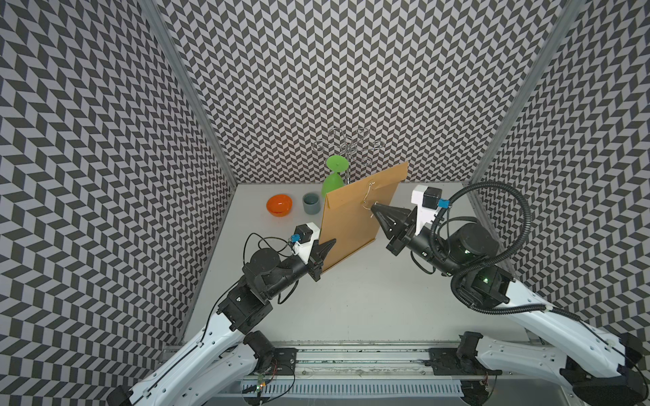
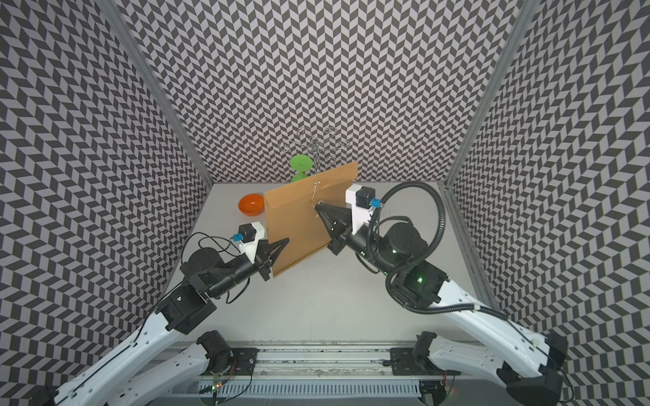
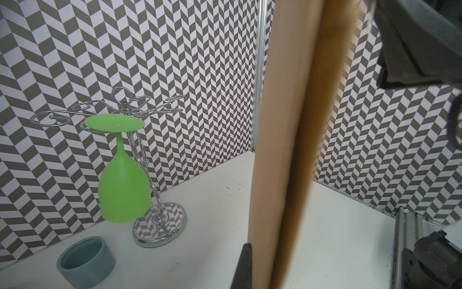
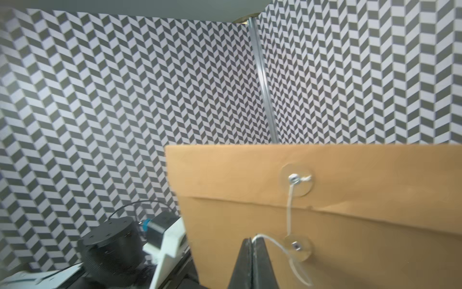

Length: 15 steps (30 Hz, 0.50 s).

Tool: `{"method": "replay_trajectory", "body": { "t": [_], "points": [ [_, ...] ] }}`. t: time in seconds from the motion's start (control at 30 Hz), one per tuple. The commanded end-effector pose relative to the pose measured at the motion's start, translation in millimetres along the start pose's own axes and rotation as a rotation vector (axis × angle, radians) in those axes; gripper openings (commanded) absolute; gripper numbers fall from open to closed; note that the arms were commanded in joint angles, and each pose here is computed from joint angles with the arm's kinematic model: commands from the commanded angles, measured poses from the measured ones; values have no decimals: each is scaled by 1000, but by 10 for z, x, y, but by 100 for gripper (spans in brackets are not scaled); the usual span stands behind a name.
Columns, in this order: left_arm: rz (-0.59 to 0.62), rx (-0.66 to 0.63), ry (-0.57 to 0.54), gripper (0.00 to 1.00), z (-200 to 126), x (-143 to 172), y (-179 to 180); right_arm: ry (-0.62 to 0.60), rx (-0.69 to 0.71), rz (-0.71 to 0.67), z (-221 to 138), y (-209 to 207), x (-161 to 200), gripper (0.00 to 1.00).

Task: Open the file bag

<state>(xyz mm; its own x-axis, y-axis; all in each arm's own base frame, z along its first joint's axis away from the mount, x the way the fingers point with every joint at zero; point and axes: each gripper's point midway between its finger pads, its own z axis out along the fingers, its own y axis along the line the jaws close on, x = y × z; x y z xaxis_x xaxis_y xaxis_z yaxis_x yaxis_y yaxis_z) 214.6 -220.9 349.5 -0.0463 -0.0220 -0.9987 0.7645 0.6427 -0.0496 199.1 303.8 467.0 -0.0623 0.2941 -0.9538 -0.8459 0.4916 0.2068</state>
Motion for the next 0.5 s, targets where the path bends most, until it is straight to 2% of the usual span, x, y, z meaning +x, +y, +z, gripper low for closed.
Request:
{"method": "replay_trajectory", "body": {
  "t": [0.0,0.13,0.47],
  "points": [
    [-21,19,-76,0,-36,-338,-48,-19,-64,-3,29,269,3,0],
    [-15,22,-62,0,2,-310,-49,-1,-126,-13,211,503,31,0],
    [-7,45,-44,0,-29,-186,-90,-99,-87,-94,646,420,-512,0]
  ]
}}
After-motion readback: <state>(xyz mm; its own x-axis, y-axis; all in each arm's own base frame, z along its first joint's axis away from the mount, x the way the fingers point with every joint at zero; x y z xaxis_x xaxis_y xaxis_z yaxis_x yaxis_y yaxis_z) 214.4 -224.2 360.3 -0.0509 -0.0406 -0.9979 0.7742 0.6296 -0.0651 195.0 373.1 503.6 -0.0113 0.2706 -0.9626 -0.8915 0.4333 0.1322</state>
